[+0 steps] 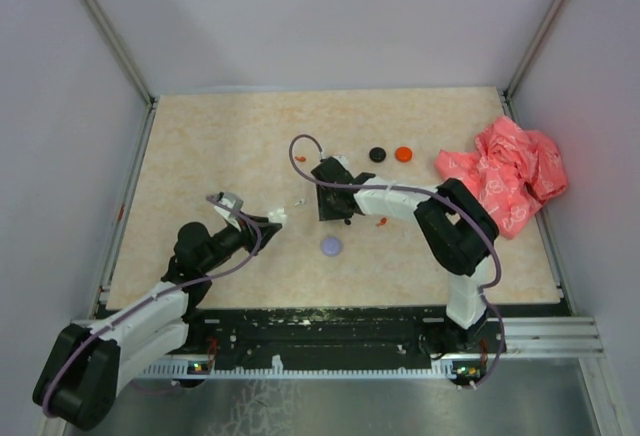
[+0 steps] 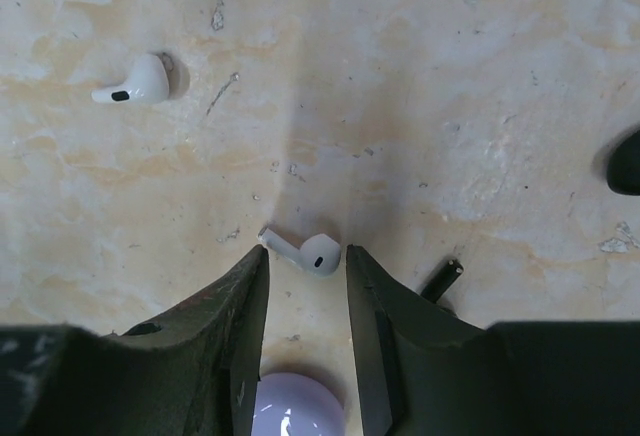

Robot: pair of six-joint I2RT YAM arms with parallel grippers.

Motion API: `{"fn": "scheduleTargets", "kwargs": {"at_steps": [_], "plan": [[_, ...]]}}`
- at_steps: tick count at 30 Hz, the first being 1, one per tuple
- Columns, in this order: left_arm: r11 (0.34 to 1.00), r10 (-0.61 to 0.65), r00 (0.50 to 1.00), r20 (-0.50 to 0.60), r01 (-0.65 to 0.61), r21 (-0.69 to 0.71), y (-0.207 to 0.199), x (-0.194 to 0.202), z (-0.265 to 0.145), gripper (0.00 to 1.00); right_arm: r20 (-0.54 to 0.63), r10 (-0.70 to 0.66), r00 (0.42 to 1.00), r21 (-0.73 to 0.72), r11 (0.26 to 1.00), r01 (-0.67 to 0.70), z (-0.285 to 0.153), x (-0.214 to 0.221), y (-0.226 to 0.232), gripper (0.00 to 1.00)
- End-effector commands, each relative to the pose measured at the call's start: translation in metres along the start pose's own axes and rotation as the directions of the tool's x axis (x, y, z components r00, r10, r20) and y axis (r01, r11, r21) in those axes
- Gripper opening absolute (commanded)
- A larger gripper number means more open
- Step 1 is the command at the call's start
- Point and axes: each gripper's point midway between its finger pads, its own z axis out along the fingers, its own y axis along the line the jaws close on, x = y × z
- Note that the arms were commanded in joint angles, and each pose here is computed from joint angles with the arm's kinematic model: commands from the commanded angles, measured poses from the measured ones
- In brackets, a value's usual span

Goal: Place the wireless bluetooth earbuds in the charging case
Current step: Adjust the earbud at the center of the board, then pick up the earbud from the center of the board.

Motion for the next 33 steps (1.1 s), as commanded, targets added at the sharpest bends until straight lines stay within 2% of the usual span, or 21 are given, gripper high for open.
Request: {"fn": "scheduleTargets", "kwargs": {"at_steps": [1,14,21,28,33], "plan": [[1.000,0.015,0.999,0.031,-0.016,0.021,-0.004,-0.007,-0.002,0.01,0.025,-0.031,0.999,-0.066,0.997,0.033,0.001,-0.013,0.020,0.37],[0.999,0.032,0.998,0.045,-0.033,0.015,-0.005,-0.012,-0.005,0.01,0.007,-0.194,0.981,-0.160,0.968,0.193,0.005,-0.023,0.044,0.34],[0.999,0.028,0.998,0.050,-0.029,0.015,-0.005,-0.011,-0.005,0.01,0.022,-0.239,0.971,-0.023,0.971,0.239,0.000,-0.025,0.032,0.34],[0.999,0.023,0.999,0.046,-0.024,0.024,-0.005,-0.010,-0.003,0.01,-0.002,-0.259,0.966,-0.007,0.966,0.259,0.000,-0.018,0.030,0.34],[0.999,0.024,0.999,0.047,-0.025,0.023,-0.005,-0.010,-0.004,0.01,-0.018,-0.264,0.964,-0.002,0.965,0.264,0.006,-0.013,0.029,0.30]]}}
